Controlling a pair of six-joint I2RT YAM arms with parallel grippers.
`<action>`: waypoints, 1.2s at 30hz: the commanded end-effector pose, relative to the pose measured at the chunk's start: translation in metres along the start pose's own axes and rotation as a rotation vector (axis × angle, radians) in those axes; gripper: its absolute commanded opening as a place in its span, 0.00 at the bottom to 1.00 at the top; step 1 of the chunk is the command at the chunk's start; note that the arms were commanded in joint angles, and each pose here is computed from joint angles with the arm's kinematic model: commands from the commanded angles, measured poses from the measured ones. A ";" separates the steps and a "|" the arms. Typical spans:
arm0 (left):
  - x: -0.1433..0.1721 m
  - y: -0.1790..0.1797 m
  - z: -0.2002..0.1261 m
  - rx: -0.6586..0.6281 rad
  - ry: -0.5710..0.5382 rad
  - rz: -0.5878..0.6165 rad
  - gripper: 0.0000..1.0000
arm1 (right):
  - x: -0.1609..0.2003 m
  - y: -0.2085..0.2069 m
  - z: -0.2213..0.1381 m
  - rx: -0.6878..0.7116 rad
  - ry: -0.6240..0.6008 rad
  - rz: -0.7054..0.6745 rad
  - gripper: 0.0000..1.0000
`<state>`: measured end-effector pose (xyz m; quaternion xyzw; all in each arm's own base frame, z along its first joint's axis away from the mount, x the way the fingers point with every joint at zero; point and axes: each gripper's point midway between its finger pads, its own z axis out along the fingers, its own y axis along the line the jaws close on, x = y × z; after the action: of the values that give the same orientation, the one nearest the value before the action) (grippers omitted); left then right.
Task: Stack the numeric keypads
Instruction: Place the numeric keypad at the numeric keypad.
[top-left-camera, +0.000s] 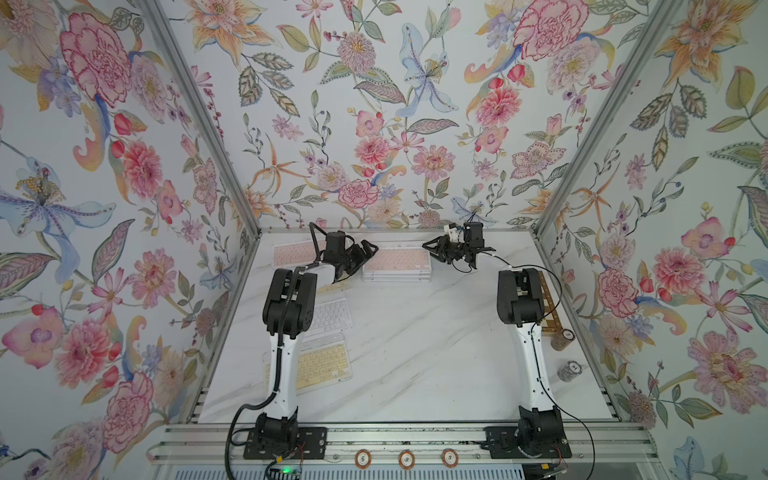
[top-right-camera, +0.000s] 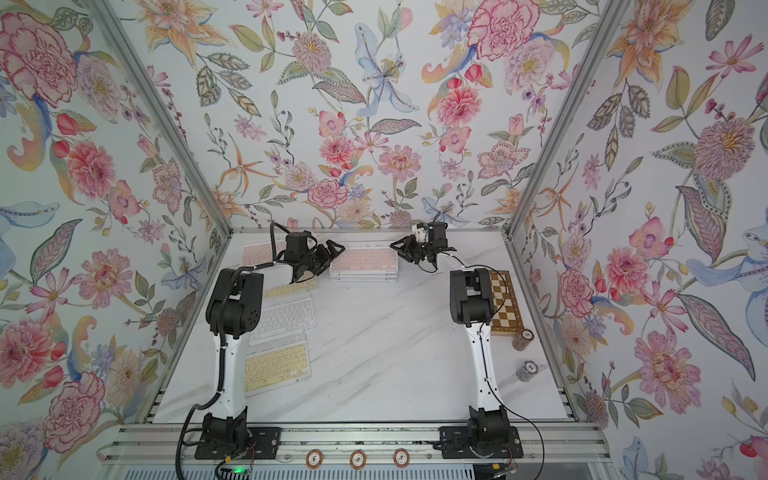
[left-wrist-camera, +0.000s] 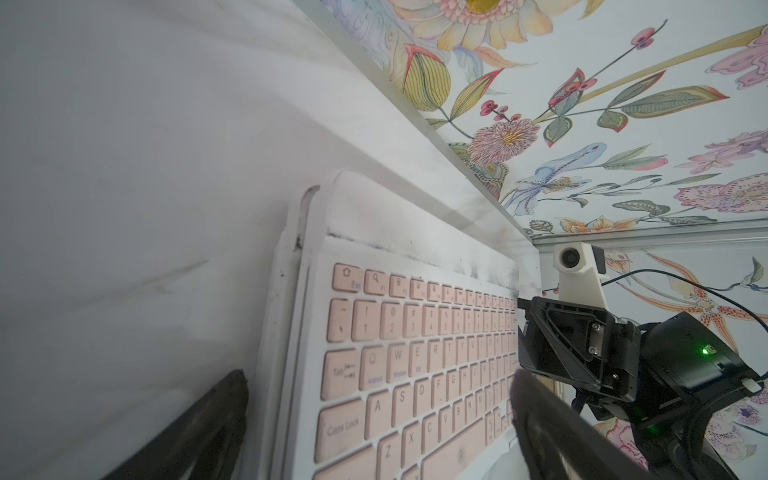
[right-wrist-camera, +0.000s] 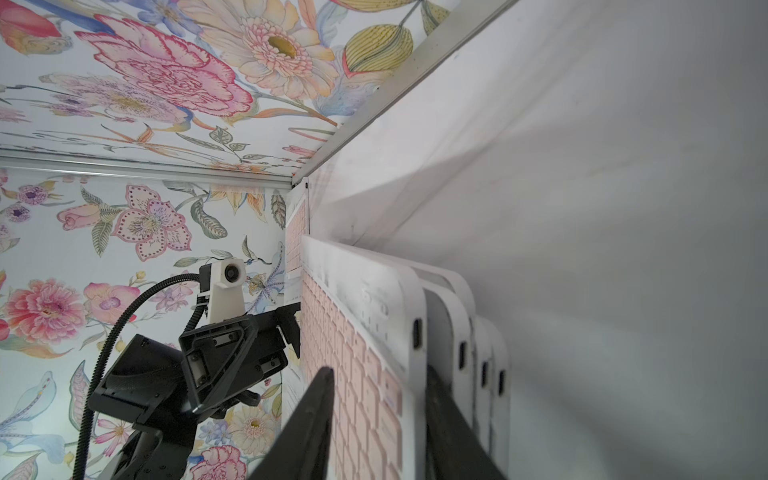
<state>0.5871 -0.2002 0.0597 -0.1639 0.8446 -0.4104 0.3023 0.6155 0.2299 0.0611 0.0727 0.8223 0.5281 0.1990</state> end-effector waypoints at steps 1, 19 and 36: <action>0.011 0.008 0.003 -0.012 0.023 -0.016 0.99 | -0.006 -0.011 -0.009 0.089 -0.023 -0.024 0.40; 0.010 0.008 -0.001 -0.017 0.025 -0.005 0.99 | -0.012 -0.015 -0.029 0.211 -0.055 -0.093 0.46; -0.028 0.008 -0.139 -0.517 -0.034 0.326 0.99 | 0.043 0.041 -0.106 0.255 -0.166 -0.232 0.99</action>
<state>0.5558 -0.1253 0.1236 -0.1190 0.9099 -0.2058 0.3399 0.5390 0.1703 0.1052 0.0669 0.8734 0.3983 0.2722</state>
